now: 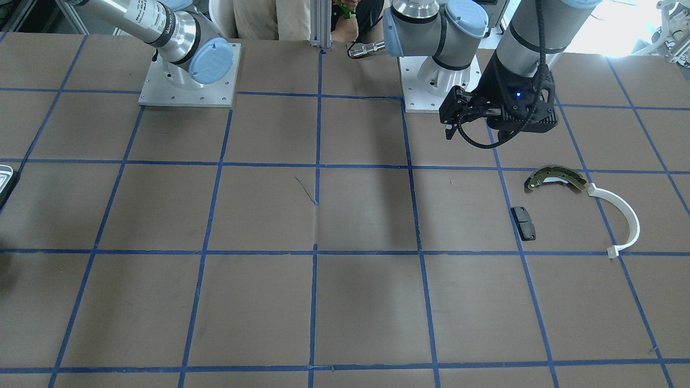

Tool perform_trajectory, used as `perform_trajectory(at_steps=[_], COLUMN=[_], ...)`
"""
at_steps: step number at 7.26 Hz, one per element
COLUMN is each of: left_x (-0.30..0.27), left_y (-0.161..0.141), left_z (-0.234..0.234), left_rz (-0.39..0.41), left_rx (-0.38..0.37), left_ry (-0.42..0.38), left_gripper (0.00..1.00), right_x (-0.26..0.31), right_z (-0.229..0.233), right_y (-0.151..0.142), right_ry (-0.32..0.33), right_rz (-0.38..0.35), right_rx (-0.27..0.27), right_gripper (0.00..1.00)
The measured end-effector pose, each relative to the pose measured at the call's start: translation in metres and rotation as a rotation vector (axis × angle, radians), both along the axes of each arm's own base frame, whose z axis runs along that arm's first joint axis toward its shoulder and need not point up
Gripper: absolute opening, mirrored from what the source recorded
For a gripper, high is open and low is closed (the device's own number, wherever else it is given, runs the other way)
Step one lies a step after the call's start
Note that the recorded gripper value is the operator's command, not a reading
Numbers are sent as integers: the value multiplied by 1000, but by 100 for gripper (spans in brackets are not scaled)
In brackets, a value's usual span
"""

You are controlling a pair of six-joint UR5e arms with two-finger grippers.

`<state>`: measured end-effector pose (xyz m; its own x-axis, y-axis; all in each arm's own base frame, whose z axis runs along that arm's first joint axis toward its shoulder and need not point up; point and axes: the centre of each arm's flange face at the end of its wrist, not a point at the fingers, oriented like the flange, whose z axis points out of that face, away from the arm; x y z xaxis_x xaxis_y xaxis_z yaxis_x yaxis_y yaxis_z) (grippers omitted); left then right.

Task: Place bearing gear from tray to pile

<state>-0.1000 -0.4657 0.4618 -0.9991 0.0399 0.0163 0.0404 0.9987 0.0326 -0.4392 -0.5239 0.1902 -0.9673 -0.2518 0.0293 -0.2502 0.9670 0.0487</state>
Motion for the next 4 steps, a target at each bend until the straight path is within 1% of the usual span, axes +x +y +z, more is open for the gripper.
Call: perform_trajectory(at_steps=[1, 3, 4], left_x=[0, 0, 0], left_y=[0, -1, -1], left_z=[0, -1, -1], left_rz=[0, -1, -1], left_rx=[1, 2, 3], left_ry=[0, 0, 0], left_gripper=[100, 100, 100], right_x=[-1, -5, -6], right_z=[-2, -4, -6], right_y=[4, 9, 10], right_ry=[5, 12, 10], right_rz=[10, 12, 12], right_rx=[17, 35, 39], right_gripper=[85, 77, 69])
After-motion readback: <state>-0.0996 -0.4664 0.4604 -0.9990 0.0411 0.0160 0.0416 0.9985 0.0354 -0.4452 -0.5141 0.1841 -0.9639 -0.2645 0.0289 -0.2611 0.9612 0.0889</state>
